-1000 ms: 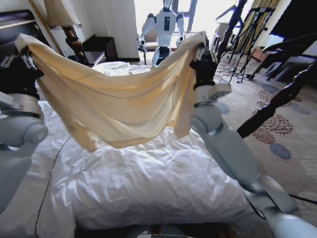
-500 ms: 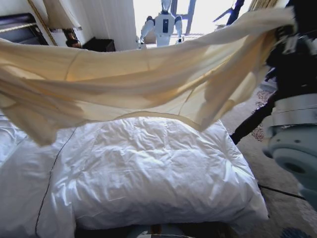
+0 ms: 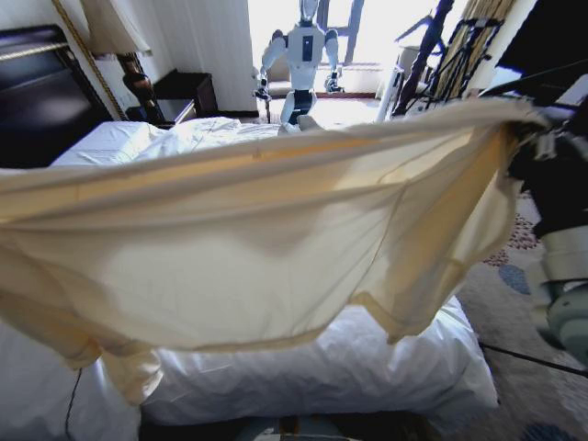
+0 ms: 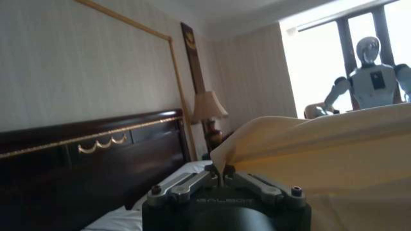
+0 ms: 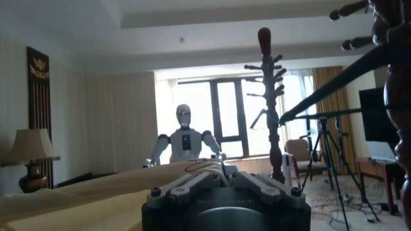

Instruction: Pick up the clothes from the bed and hang them on the clothes hanger.

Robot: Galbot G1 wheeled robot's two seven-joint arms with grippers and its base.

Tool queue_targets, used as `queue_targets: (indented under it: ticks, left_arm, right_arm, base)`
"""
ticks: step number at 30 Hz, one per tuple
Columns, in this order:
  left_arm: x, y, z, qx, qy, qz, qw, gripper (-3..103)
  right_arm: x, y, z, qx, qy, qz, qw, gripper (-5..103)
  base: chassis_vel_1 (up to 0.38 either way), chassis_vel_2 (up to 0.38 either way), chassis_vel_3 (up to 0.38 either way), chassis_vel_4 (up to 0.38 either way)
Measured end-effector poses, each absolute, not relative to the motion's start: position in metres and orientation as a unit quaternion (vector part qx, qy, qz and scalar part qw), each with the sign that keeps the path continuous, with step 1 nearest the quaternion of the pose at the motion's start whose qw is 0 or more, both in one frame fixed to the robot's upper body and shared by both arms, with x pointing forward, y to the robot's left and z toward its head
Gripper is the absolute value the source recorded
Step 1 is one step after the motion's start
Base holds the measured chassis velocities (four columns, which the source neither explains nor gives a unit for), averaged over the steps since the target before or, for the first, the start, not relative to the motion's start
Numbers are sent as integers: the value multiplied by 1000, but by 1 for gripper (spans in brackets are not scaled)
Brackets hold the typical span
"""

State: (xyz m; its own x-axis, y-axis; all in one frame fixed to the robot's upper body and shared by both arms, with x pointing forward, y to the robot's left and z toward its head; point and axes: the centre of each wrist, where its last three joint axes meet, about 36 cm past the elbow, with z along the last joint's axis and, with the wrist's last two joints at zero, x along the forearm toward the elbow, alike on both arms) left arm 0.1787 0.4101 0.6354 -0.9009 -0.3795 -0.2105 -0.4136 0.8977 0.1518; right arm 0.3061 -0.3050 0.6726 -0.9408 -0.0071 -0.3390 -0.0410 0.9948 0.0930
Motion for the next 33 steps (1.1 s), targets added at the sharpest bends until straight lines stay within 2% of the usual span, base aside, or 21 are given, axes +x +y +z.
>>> queue_targets:
  ticks: [3,4,5,7,8,9,12,13,16,17,19,20,23,24,27,29,32,33]
  left_arm:
    - [228,387,624,-105,989,76,76,0]
    - [228,387,624,-105,989,76,76,0]
    - [250,387,617,-74,992,68,73,0]
    - [301,404,595,-42,996,57,51,0]
    - [301,404,595,-42,996,57,51,0]
    - [324,415,583,-33,997,56,39,0]
    - [397,441,545,-6,998,59,13,0]
    - [397,441,545,-6,998,59,13,0]
    - [469,457,505,-17,997,70,-4,0]
    - [469,457,505,-17,997,70,-4,0]
    - [522,461,500,-37,996,77,12,0]
    - [522,461,500,-37,996,77,12,0]
    - [592,454,503,-65,994,78,32,0]
    - [592,454,503,-65,994,78,32,0]
    - [637,448,516,-91,992,70,48,-1]
    - [641,448,515,-95,992,67,47,2]
    - [634,450,498,-103,992,68,30,15]
    - [634,450,498,-103,992,68,30,15]
  right_arm:
    - [324,-281,635,-55,985,65,150,0]
    - [324,-281,635,-55,985,65,150,0]
    - [345,-277,618,-65,984,66,151,0]
    - [393,-271,577,-73,985,62,145,0]
    - [393,-271,577,-73,985,62,145,0]
    - [413,-266,558,-74,986,60,138,0]
    - [477,-238,520,-81,982,54,160,0]
    - [477,-238,520,-81,982,54,160,0]
    - [547,-205,498,-67,981,44,176,0]
    - [547,-205,498,-67,981,44,176,0]
    - [593,-188,495,-51,981,28,188,0]
    - [593,-188,495,-51,981,28,188,0]
    - [657,-175,508,-21,977,-8,213,0]
    - [657,-175,508,-21,977,-8,213,0]
    - [686,-161,505,-10,977,-20,213,0]
    - [688,-159,499,-10,977,-23,210,0]
    - [683,-160,474,-27,982,-34,186,0]
    - [683,-160,474,-27,982,-34,186,0]
  base:
    - [0,0,0,0]
    - [0,0,0,0]
    - [0,0,0,0]
    - [0,0,0,0]
    - [0,0,0,0]
    - [-8,24,54,18]
    - [-1,8,18,-3]
    - [0,0,0,0]
    - [0,0,0,0]
    - [0,0,0,0]
    - [0,0,0,0]
    - [0,0,0,0]
    - [0,0,0,0]
    - [0,0,0,0]
    - [0,0,0,0]
    - [0,0,0,0]
    - [0,0,0,0]
    - [0,0,0,0]
